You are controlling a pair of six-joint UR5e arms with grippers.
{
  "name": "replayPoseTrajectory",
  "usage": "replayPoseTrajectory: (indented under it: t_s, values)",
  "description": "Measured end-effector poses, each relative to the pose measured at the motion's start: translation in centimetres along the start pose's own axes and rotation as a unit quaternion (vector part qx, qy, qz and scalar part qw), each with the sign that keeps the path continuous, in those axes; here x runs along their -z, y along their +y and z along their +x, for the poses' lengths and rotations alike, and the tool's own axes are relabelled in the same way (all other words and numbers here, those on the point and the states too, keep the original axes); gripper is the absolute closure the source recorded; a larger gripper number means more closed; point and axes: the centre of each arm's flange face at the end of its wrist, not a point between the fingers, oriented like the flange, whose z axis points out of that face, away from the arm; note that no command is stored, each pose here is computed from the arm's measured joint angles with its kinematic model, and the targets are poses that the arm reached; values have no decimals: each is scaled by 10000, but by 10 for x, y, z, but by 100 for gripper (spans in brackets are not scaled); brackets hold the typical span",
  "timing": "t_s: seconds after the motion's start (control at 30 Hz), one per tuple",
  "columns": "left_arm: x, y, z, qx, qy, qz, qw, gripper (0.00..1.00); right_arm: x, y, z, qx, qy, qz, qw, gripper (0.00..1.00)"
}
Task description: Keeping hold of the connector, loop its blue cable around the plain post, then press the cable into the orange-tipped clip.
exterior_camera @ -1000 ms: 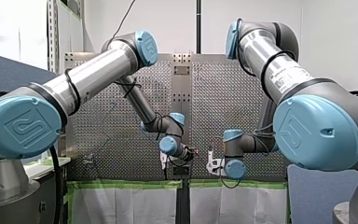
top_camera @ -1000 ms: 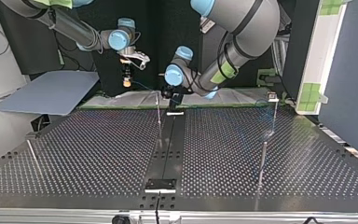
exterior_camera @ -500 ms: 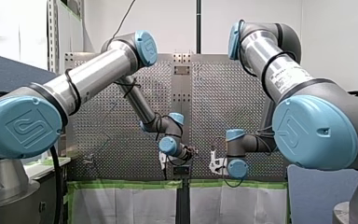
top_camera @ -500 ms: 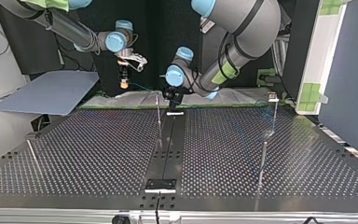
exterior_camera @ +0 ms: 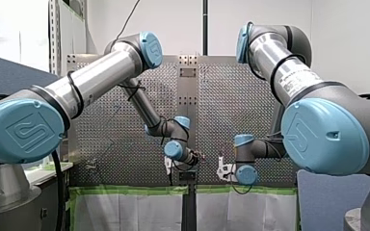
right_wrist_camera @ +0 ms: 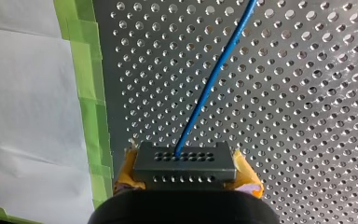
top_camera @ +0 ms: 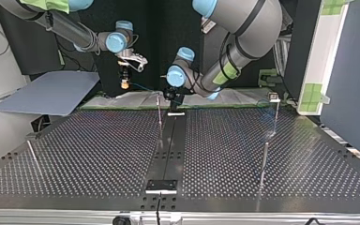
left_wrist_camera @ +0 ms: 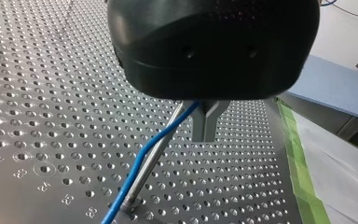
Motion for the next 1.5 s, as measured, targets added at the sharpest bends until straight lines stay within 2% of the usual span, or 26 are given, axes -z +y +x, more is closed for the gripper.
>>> replayPoseTrajectory:
  t_s: [0.43, 0.8, 0.93, 1.2, 1.37, 1.5]
  values:
    - [1, 0, 0, -51, 18, -27, 10000, 97, -2, 1, -2, 6, 5, 29, 10000, 100]
    - [1, 2, 0, -123, 17, -82, 9999, 97, -6, 0, 0, 123, 143, 234, 9995, 100]
    - [2, 2, 1, -162, 55, -97, 9998, 97, -10, -1, 3, 146, 252, 369, 9989, 100]
    - [3, 1, 2, -218, 105, -103, 9997, 97, -24, 0, 11, 220, 422, 624, 9969, 100]
    - [5, 0, 4, -286, 141, -102, 9994, 97, -31, 1, 14, 321, 482, 728, 9957, 100]
    - [5, -2, 5, -323, 156, -92, 9993, 97, -33, 2, 15, 355, 499, 767, 9952, 100]
